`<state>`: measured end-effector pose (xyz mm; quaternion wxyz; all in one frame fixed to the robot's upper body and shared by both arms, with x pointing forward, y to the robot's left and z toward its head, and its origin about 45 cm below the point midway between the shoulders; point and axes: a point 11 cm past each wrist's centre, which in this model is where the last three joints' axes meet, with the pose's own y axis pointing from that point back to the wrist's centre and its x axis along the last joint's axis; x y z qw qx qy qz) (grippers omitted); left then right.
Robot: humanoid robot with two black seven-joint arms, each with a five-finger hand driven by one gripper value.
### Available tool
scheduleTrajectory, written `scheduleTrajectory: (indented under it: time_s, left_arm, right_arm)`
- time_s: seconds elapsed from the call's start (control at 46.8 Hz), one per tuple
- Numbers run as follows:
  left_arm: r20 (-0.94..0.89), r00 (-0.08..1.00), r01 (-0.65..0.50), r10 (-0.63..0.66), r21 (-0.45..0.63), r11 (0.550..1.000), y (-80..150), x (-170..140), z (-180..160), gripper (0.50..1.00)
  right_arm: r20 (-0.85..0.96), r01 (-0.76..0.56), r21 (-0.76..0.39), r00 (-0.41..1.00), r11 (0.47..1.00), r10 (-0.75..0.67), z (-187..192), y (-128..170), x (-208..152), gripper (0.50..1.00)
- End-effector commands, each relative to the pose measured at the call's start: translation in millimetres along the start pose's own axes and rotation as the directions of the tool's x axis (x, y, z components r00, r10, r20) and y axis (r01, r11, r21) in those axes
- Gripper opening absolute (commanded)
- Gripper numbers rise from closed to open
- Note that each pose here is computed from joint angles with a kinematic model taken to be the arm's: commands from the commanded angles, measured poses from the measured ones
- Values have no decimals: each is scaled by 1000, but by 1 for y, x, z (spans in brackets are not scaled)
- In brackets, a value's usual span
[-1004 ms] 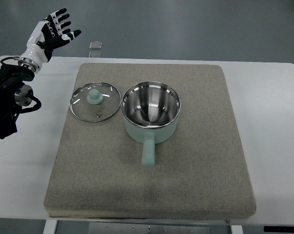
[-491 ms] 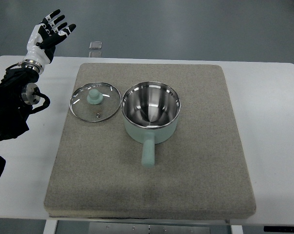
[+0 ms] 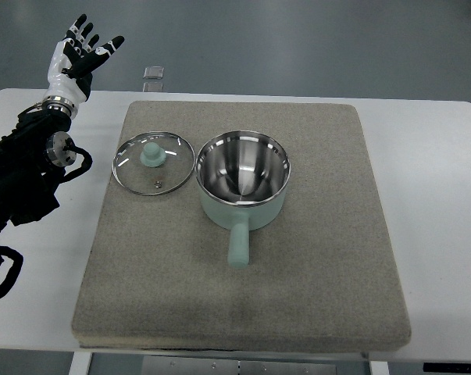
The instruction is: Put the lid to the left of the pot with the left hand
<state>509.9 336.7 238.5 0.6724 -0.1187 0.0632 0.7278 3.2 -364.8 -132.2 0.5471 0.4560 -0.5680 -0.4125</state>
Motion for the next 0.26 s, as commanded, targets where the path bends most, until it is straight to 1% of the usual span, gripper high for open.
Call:
scheduleTrajectory:
  time_s: [0.0,0.107,0.235]
  left_arm:
    - [-9,1000,8,-8,-3,1000,-1,-5,1,992]
    - [-20,1000,13,-13,-2,1000,-2,-10,-1,992]
    - [-18,1000,9,-9,0,1000,-1,-9,-2,992]
  right_arm:
    - [0,0,0,1000,1000,0,0,0,0,921]
    - [0,0,0,1000,1000,0,0,0,0,921]
    - [2,0,0,1000,1000,0,0,0,0,921]
